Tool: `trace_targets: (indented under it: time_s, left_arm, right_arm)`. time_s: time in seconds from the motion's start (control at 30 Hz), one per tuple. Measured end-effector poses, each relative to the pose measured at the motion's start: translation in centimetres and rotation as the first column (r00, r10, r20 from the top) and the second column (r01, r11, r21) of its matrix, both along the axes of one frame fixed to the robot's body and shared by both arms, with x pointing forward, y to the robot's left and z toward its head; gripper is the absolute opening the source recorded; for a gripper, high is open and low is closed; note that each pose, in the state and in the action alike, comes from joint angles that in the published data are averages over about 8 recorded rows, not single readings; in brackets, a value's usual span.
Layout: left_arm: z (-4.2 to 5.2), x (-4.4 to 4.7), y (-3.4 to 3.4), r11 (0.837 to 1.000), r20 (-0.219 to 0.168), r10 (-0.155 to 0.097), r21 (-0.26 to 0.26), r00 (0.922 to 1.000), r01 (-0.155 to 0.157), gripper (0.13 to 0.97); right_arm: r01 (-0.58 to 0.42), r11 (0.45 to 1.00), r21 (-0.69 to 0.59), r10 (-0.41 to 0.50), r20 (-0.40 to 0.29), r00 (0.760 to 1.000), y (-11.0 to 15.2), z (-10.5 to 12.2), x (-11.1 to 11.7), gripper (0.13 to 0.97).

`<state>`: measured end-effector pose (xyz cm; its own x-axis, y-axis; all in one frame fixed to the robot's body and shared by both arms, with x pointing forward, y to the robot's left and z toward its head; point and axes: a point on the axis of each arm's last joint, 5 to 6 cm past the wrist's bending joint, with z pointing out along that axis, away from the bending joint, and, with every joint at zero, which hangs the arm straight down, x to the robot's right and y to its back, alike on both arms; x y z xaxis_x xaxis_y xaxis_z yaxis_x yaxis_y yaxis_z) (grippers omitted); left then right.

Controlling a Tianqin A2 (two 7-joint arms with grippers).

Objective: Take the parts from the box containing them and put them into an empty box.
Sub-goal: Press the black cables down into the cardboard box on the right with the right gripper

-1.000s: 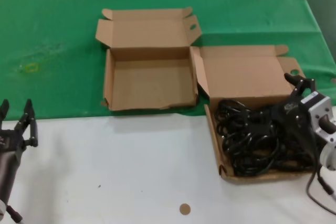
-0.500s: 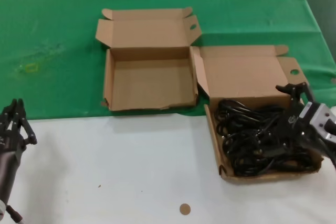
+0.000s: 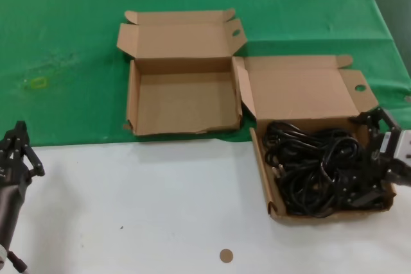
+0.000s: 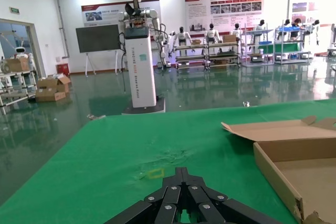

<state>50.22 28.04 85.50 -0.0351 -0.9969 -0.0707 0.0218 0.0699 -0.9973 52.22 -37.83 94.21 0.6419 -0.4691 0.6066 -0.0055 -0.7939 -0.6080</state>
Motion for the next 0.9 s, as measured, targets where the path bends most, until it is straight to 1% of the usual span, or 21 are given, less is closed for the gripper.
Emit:
trace_targets:
  time_s: [0.2, 0.37, 0.63, 0.9]
  left_arm:
    - [0.0, 0.0, 0.0, 1.0, 0.0, 0.0, 0.0, 1.0, 0.0, 0.144]
    - [0.0, 0.0, 0.0, 1.0, 0.0, 0.0, 0.0, 1.0, 0.0, 0.144]
    - [0.0, 0.0, 0.0, 1.0, 0.0, 0.0, 0.0, 1.0, 0.0, 0.144]
    - [0.0, 0.0, 0.0, 1.0, 0.0, 0.0, 0.0, 1.0, 0.0, 0.144]
  right_arm:
    - [0.0, 0.998, -0.061, -0.001, -0.017, 1.0, -0.9, 1.1, 0.3, 0.966]
    - [-0.009, 0.996, -0.089, 0.006, -0.026, 1.0, -1.2, 1.6, 0.3, 0.966]
    - [-0.042, 0.993, -0.114, 0.038, -0.036, 0.999, -1.1, 1.5, 0.7, 0.966]
    - [-0.076, 0.989, -0.125, 0.073, -0.034, 0.997, -0.4, 1.1, 2.0, 0.966]
